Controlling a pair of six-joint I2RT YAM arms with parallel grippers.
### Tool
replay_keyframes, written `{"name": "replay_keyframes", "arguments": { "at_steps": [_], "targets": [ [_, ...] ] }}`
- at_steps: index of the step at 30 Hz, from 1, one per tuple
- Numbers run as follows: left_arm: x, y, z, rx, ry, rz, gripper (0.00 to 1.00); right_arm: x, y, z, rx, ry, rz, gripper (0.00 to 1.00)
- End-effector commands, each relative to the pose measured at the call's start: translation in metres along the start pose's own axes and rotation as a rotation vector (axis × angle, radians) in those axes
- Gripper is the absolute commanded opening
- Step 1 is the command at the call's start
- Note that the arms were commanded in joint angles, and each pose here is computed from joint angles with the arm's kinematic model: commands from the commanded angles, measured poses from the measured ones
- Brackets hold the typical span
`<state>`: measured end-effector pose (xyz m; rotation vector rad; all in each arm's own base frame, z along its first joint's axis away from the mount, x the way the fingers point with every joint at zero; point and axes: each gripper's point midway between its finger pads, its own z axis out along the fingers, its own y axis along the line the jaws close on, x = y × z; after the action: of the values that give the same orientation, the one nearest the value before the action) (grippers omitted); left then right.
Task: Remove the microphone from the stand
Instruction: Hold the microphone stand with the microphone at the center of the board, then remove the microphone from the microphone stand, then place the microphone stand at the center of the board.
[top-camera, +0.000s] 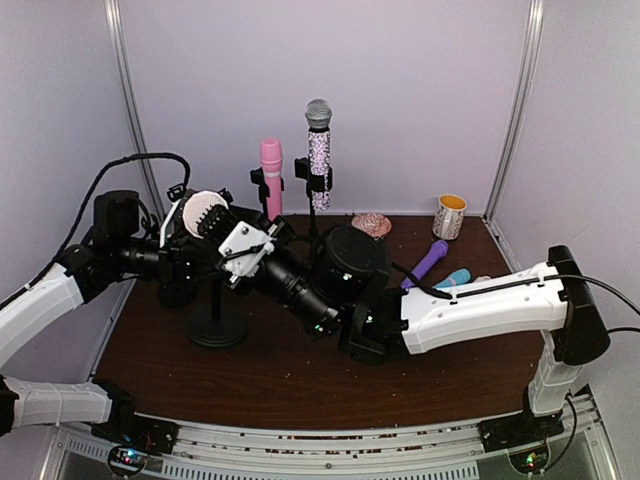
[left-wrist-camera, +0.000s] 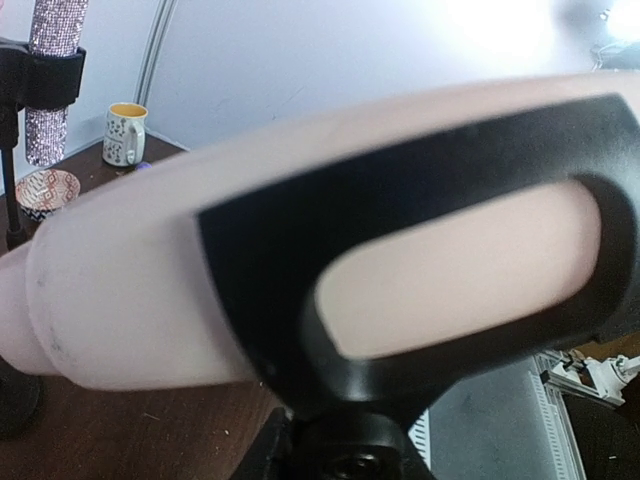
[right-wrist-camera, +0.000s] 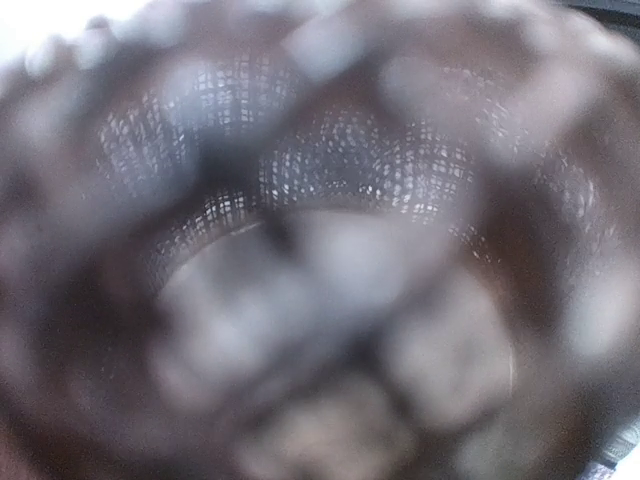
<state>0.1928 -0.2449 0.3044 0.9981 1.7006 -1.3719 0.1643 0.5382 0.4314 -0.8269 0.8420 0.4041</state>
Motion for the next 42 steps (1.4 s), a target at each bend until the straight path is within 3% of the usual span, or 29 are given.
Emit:
{"name": "replay_keyframes", "arguments": {
  "at_steps": [1,12,20,25,29,33,36,42],
  "targets": [
    [-0.012,0.028,-0.004,-0.108,-0.053,-0.099,0.0,-0.079,-0.025,-0.015,0.132,-0.215,-0.079,0.09],
    [-0.013,0.068,-0.009,-0.275,-0.086,-0.191,0.0,-0.098,-0.012,-0.019,0.135,-0.241,-0.226,0.09],
    [-0.004,0.099,-0.018,-0.402,-0.089,-0.254,0.0,-0.122,-0.017,-0.024,0.131,-0.312,-0.145,0.01],
    [-0.005,0.095,-0.018,-0.389,-0.068,-0.175,0.0,-0.12,-0.022,-0.027,0.14,-0.283,-0.113,0.0],
    [-0.003,0.081,-0.018,-0.346,0.026,0.026,0.0,-0.08,-0.051,-0.037,0.232,-0.147,0.02,0.0],
    [0.009,0.077,-0.023,-0.343,0.14,0.219,0.0,-0.014,-0.093,-0.07,0.389,0.052,0.222,0.0],
    [0.014,0.085,-0.026,-0.361,0.191,0.315,0.0,0.049,-0.121,-0.108,0.557,0.256,0.343,0.0],
    [-0.001,0.112,-0.022,-0.382,0.208,0.443,0.05,0.144,-0.157,-0.175,0.761,0.51,0.513,0.0]
  ]
}}
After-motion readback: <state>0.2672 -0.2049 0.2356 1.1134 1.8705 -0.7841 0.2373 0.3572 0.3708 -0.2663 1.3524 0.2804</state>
